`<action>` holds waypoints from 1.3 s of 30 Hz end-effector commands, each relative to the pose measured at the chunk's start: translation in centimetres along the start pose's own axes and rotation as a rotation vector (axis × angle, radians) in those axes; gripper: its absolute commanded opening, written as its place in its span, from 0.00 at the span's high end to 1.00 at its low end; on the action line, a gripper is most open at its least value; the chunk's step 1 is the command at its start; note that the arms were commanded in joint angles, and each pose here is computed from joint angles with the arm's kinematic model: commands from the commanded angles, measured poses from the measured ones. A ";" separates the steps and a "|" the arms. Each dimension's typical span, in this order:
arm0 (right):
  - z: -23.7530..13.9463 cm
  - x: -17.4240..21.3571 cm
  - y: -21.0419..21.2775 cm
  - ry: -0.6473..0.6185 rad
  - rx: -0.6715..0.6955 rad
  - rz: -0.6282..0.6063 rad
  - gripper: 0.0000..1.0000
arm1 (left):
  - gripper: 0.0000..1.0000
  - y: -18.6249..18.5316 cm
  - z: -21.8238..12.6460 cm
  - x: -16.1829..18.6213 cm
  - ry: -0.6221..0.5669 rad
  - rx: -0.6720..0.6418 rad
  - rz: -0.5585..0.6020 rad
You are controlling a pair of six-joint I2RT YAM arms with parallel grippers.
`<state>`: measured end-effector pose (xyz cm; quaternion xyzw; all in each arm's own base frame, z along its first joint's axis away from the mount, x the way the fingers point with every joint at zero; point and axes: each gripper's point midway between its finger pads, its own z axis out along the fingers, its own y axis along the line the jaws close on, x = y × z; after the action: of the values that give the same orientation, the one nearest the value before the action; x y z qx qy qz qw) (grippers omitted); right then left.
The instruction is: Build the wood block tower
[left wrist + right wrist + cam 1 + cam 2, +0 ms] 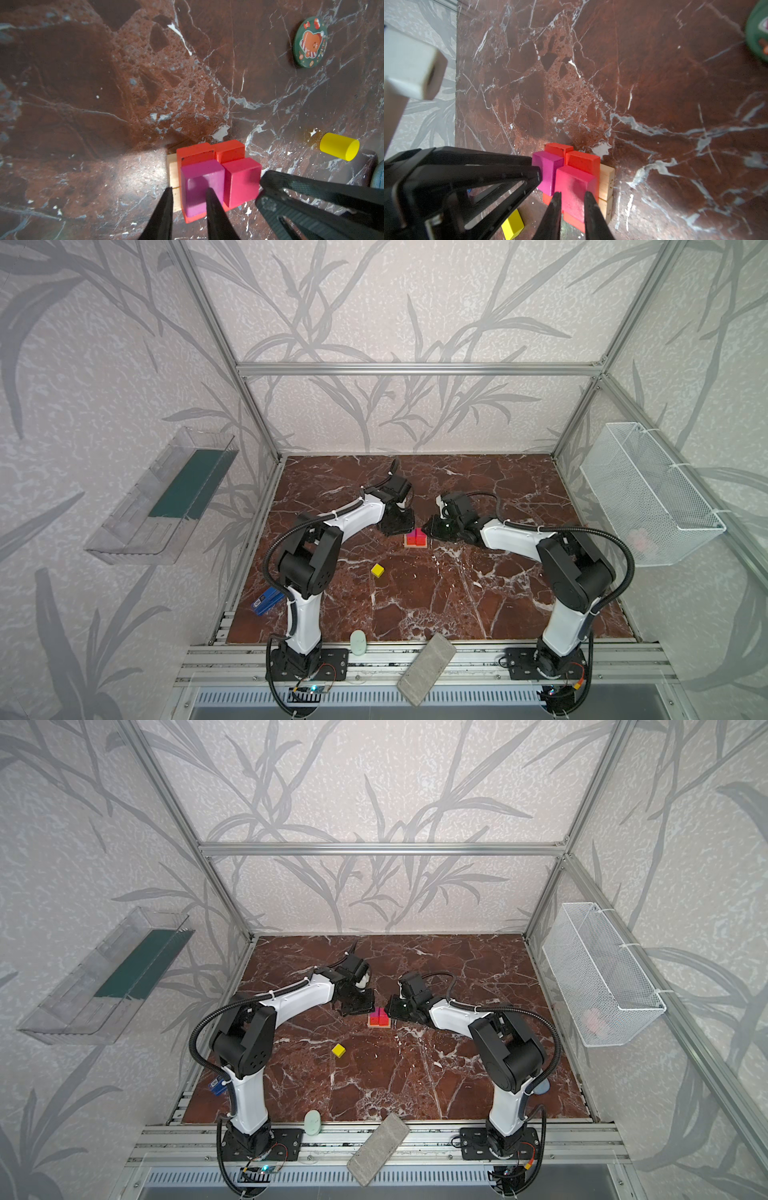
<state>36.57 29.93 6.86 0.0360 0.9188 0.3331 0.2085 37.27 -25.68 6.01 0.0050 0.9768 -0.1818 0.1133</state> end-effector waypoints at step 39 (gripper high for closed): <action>0.6 -0.1 0.5 0.009 -0.004 -0.008 0.78 | 0.75 -1.2 0.2 0.4 0.026 0.007 0.028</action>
<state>36.58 30.33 6.46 0.0336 0.9202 0.3332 0.2028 37.10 -26.44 6.09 0.0127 0.9765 -0.1844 0.1113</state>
